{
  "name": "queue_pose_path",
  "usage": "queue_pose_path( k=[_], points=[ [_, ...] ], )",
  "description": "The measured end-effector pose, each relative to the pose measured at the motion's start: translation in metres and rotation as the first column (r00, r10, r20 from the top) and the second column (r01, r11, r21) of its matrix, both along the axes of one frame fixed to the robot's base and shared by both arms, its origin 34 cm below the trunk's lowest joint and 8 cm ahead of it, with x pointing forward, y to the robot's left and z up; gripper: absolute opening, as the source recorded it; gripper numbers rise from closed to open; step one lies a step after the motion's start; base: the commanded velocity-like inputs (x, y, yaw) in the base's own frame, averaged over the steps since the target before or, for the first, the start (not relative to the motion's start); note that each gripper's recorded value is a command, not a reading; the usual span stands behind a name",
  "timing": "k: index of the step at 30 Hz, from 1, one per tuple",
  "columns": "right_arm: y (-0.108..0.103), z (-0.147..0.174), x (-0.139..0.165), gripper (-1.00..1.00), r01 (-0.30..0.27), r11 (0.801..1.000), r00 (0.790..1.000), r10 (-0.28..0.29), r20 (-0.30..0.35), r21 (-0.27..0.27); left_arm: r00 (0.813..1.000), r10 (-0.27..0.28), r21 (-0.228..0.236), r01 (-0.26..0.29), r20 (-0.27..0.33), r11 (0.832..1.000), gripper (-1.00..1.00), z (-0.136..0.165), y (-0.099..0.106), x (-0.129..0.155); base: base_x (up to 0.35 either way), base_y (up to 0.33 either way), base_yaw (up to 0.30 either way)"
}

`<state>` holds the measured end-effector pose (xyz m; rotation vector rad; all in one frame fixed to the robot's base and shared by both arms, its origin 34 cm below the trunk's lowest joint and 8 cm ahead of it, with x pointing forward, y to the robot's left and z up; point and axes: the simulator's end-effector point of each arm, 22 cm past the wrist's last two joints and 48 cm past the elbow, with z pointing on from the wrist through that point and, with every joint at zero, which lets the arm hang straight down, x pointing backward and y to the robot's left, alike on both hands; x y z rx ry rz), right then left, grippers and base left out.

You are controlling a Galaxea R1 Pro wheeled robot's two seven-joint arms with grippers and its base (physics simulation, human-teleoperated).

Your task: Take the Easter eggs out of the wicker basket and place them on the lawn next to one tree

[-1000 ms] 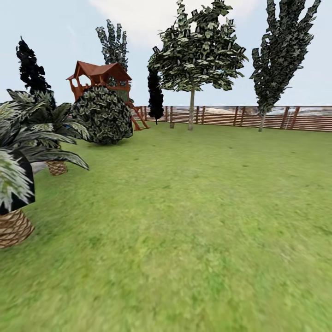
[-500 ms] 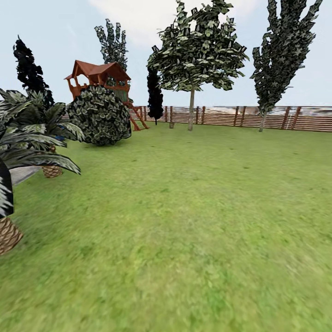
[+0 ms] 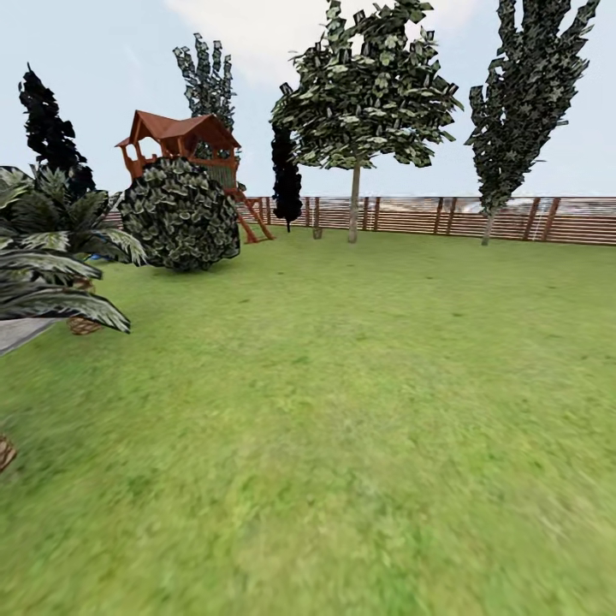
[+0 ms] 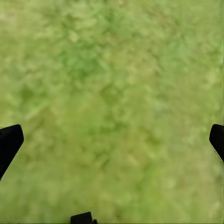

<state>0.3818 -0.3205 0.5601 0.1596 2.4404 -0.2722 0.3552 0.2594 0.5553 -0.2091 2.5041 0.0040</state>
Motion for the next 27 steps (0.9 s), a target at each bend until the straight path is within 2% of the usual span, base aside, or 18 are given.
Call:
queue_pose_path(
  k=[27],
  points=[
    [0.0000, 0.0000, 0.0000, 1.00, 0.000, 1.000, 1.000, 0.000, 0.000, 0.000, 1.000, 0.000, -0.002, 0.000, 0.001, 1.000, 1.00, 0.0001, -0.0008, 0.0003, 0.332, -0.008, 0.000]
  ],
)
